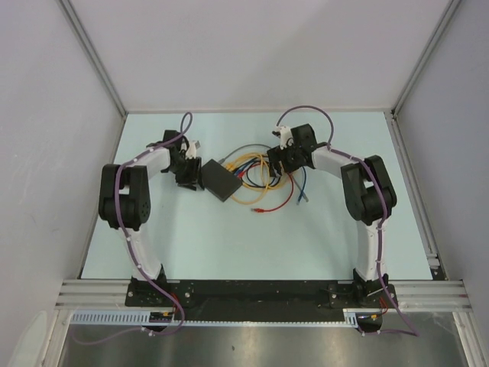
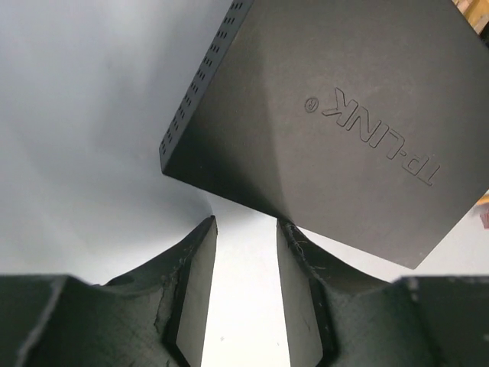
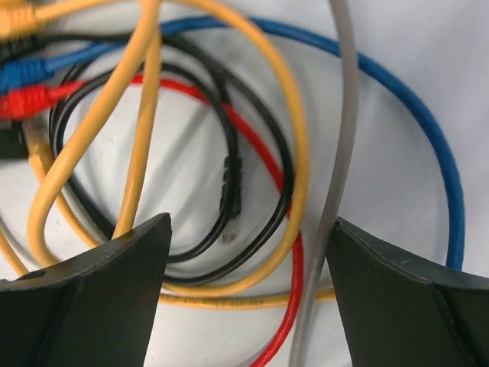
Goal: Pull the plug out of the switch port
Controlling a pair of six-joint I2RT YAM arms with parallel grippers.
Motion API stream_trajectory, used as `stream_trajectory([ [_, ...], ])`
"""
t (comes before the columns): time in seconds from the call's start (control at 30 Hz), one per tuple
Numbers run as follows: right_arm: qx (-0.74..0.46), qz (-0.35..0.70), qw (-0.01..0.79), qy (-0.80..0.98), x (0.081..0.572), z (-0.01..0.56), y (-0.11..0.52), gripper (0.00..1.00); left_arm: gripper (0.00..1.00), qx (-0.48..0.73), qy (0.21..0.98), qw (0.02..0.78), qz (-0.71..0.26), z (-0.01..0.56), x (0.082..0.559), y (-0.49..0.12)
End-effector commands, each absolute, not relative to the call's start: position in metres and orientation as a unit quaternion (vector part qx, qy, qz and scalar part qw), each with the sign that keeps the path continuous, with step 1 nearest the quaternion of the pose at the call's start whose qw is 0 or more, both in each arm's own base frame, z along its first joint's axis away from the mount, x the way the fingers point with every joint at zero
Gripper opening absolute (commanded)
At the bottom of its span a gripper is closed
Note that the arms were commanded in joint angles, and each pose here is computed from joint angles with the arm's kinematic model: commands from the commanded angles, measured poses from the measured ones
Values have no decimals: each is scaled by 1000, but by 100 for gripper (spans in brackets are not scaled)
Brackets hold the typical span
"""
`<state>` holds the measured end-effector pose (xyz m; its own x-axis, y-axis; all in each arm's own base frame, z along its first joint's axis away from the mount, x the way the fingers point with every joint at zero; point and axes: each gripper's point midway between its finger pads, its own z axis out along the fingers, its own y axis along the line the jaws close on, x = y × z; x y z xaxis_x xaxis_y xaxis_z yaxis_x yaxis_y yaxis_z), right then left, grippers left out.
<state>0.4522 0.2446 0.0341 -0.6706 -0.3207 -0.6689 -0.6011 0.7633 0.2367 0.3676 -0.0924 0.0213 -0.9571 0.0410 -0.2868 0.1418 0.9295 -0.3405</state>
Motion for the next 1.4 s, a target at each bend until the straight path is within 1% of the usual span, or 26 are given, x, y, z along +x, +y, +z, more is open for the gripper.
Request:
stream_trajectory([
  [0.0,-288,205,282,892,422,33,238,83,44,79,970,162,-164,19,394,-98],
  [0.33,-336,178,295,877,392,49,238,84,47,156,957,175,-171,15,407,-150],
  [0.47,-342,176,296,874,377,54,239,85,48,163,955,177,-175,21,413,-160],
  [0.63,-334,152,340,866,392,84,228,90,51,167,957,177,-159,35,409,-143],
  [0.7,-324,147,355,865,399,96,219,93,52,160,956,186,-160,50,408,-136],
  [0.83,-286,167,390,859,414,135,206,95,56,147,947,230,-167,85,422,-125],
  [0.9,-265,189,402,856,422,149,201,95,59,153,938,262,-165,104,436,-125],
  [0.97,-245,201,407,856,430,152,201,96,63,159,930,289,-161,120,455,-126],
  [1.03,-232,206,426,850,447,158,201,96,68,148,934,289,-150,113,472,-121],
  [1.07,-225,209,419,855,455,145,202,97,70,141,928,309,-153,128,488,-123],
  [1.1,-214,214,422,854,463,145,204,97,74,137,927,312,-157,130,496,-123],
  [1.13,-210,217,421,855,470,142,206,97,78,132,934,293,-158,112,503,-120],
  [1.17,-206,220,432,850,483,151,207,97,79,135,925,319,-156,131,522,-121],
  [1.2,-199,223,416,859,490,134,209,97,79,137,925,320,-153,128,531,-121],
  [1.23,-195,225,413,861,496,131,209,97,79,135,930,306,-151,113,537,-121],
  [1.27,-192,229,424,855,508,141,210,97,80,141,921,332,-148,130,554,-122],
  [1.3,-185,228,412,863,514,125,208,97,81,142,919,337,-148,130,561,-123],
  [1.37,-176,230,417,862,529,127,205,97,81,141,914,350,-149,127,579,-126],
])
